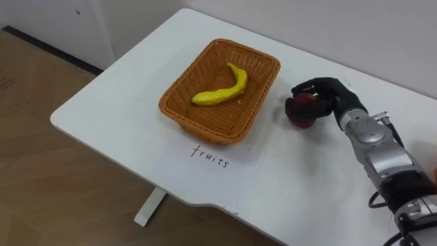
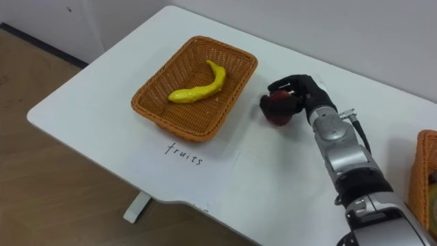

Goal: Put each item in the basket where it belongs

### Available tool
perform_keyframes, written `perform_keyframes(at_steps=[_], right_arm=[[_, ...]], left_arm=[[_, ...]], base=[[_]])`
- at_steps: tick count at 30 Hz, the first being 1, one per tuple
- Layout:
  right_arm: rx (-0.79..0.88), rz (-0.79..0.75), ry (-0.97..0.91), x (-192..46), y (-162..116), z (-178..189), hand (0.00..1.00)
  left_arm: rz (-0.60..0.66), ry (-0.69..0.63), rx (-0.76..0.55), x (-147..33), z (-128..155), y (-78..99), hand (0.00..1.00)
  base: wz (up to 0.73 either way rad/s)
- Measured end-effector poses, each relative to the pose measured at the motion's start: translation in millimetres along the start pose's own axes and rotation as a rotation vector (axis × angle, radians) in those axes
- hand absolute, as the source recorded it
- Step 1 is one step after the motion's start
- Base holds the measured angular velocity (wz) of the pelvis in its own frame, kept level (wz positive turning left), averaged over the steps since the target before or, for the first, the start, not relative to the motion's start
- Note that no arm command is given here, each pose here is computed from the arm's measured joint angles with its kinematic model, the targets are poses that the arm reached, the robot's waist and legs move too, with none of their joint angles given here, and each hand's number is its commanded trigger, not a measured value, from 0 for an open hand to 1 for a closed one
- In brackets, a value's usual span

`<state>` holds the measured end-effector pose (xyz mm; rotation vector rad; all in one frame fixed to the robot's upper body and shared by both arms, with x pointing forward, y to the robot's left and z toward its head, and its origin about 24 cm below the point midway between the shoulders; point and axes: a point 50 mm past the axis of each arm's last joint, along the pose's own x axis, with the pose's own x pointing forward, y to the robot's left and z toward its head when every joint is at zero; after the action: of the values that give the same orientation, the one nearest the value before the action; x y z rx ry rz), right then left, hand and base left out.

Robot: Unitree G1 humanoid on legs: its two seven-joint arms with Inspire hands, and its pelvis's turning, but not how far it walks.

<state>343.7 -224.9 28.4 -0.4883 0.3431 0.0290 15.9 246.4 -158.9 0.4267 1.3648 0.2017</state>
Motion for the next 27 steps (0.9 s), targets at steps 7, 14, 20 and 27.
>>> perform_keyframes(at_steps=[7,14,20,27], right_arm=[[0.0,0.003,0.001,-0.1,0.2,-0.4,1.0],[0.009,0.01,0.003,0.0,0.7,-0.8,1.0],[0.009,0.009,0.039,-0.4,0.3,-9.1,1.0],[0.009,0.009,0.042,-0.4,0.2,-9.8,1.0]], left_arm=[[0.0,-0.001,0.0,0.1,0.5,0.1,0.0],[0.0,-0.002,-0.004,0.2,1.0,0.3,0.0],[0.0,-0.004,-0.006,0.4,1.9,0.4,0.0],[0.001,-0.013,-0.007,0.8,4.5,0.7,0.0]], base=[[0.0],[0.0],[0.0],[0.0]])
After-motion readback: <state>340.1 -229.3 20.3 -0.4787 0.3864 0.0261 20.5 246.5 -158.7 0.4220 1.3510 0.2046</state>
